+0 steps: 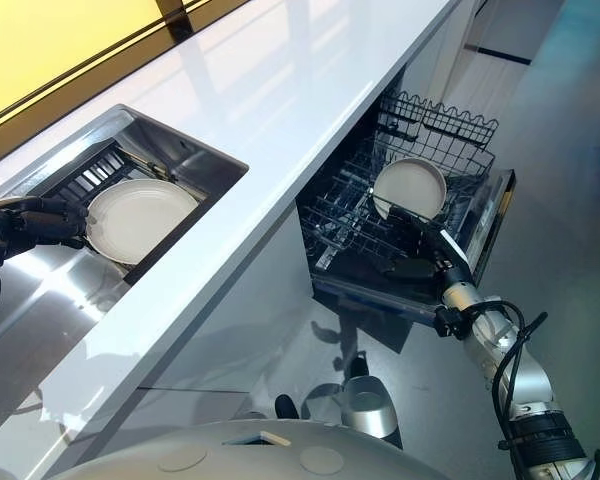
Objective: Pick up plates and place into dishwasher.
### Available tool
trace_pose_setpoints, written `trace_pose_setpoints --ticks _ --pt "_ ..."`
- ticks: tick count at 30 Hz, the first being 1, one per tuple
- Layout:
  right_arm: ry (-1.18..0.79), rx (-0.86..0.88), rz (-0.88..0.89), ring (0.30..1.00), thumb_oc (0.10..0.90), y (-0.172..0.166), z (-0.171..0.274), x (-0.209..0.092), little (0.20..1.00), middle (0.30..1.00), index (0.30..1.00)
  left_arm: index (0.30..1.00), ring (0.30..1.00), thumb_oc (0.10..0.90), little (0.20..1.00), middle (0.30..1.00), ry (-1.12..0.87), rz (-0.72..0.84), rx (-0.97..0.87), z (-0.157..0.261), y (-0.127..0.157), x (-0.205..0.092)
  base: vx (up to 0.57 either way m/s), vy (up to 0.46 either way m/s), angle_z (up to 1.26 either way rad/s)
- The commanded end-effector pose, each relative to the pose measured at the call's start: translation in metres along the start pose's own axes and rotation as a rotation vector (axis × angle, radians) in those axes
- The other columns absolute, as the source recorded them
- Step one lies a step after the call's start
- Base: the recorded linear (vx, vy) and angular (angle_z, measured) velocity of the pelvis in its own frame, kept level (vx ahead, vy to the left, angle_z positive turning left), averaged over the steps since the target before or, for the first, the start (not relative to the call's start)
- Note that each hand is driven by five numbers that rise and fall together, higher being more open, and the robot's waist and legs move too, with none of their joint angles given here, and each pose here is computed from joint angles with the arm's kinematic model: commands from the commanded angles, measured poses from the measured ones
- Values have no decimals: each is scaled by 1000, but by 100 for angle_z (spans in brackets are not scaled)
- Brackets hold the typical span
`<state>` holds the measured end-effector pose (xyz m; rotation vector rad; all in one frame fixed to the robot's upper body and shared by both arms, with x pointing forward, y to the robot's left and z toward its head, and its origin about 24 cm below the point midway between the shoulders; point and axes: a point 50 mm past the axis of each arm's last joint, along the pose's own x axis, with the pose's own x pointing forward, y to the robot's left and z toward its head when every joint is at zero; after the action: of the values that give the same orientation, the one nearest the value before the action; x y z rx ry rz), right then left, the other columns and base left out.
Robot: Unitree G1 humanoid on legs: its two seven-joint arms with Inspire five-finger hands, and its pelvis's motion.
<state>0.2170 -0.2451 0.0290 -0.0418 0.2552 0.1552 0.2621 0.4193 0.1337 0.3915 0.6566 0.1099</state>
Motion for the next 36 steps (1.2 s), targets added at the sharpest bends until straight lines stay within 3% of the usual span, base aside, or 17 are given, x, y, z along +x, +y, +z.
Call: trace_pose_setpoints --ticks 1,21,26,32,36 --pt "-316 -60 54 900 800 5 65 14 900 900 900 900 900 800 900 900 -315 3 -35 67 -2 -4 8 -17 -11" --pt "-323 -52 54 900 800 3 72 16 900 900 900 900 900 800 900 900 -288 148 65 77 12 -10 2 -4 0" --pt "-327 -53 39 900 800 1 76 16 900 900 900 900 900 800 900 900 -319 258 116 86 28 -25 0 0 0" --pt "-324 -48 10 900 800 -6 80 14 900 900 900 900 900 800 900 900 -158 621 478 96 75 -66 0 0 0" --pt "-335 -35 -5 900 800 -12 81 8 900 900 900 900 900 800 900 900 -14 583 492 80 97 -90 -13 -16 -4"
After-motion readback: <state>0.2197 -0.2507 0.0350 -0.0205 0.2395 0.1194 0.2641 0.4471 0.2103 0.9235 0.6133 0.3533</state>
